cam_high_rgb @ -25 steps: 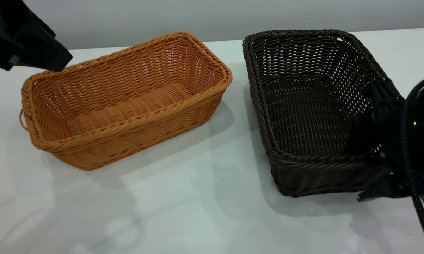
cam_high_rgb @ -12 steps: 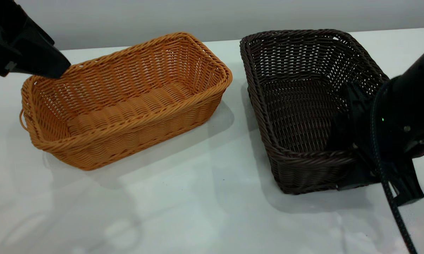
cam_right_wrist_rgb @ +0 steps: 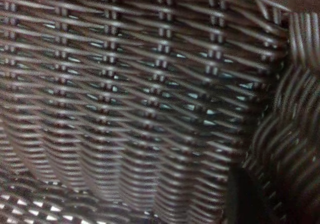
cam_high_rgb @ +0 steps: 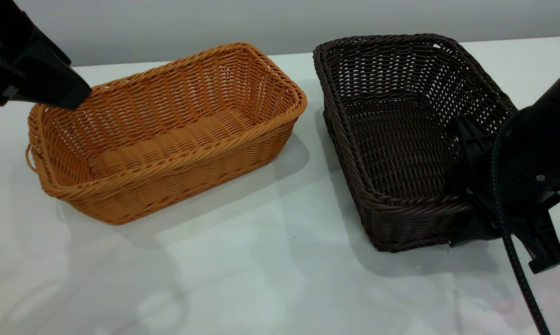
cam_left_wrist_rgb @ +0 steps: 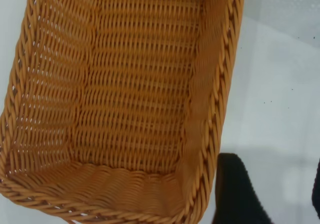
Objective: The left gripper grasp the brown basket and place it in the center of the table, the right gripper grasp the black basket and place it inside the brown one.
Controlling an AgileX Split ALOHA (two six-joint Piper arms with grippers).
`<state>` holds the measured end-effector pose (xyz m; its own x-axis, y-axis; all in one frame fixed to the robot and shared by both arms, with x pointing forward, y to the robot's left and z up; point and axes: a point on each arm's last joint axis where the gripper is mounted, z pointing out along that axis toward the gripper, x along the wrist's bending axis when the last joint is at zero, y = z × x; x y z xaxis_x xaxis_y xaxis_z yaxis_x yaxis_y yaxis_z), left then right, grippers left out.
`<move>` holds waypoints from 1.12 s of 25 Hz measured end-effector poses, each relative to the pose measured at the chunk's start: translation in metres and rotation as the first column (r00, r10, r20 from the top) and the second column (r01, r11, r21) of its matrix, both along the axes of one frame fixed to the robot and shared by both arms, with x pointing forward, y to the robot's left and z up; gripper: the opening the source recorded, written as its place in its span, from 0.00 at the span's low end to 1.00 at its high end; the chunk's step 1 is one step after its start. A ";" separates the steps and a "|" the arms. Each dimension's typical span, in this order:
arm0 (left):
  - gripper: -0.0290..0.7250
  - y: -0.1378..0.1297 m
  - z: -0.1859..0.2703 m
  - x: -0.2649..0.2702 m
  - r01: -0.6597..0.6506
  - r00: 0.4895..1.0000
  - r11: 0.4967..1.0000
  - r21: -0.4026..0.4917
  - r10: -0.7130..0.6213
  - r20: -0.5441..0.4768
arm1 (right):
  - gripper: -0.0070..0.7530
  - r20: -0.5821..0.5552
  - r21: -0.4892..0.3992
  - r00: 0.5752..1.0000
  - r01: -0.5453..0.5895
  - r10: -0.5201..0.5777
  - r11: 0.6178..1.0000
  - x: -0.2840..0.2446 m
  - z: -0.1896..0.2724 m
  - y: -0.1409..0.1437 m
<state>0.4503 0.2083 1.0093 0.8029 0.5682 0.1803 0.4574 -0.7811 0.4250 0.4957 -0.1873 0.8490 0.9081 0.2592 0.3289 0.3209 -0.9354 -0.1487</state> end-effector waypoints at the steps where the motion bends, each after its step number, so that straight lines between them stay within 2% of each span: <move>1: 0.48 0.000 0.000 0.000 0.000 1.000 1.000 0.001 0.000 -0.003 | 0.33 0.008 0.001 1.000 -0.006 0.006 1.000 0.000 0.002 0.000; 5: 0.48 0.000 0.000 -0.001 0.001 1.000 1.000 0.002 -0.001 -0.009 | 0.33 0.057 0.022 0.998 0.005 -0.006 1.000 0.004 0.018 -0.003; 9: 0.48 0.000 -0.001 -0.001 0.001 1.000 1.000 0.003 -0.001 -0.010 | 0.33 0.132 0.030 0.991 0.030 -0.033 0.999 0.012 0.038 -0.020; 11: 0.48 0.000 -0.001 -0.001 0.001 1.000 1.000 0.003 -0.001 -0.010 | 0.33 0.178 0.007 0.984 0.001 -0.002 1.000 0.015 0.048 -0.031; 17: 0.48 -0.002 -0.011 0.004 0.001 0.999 1.000 0.018 0.000 -0.048 | 0.33 0.223 -0.031 0.964 -0.141 0.144 0.990 0.012 0.068 -0.050; 28: 0.48 -0.009 -0.050 0.027 -0.009 0.995 0.999 0.052 0.014 -0.094 | 0.33 0.257 -0.014 0.948 -0.188 0.186 0.982 0.008 0.084 -0.051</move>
<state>0.4774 0.1993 0.9589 0.8113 0.5694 0.1330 0.5025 -0.7952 0.3392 0.5037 -0.2388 0.9329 0.7285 0.4115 0.5477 0.5184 -0.8538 -0.0482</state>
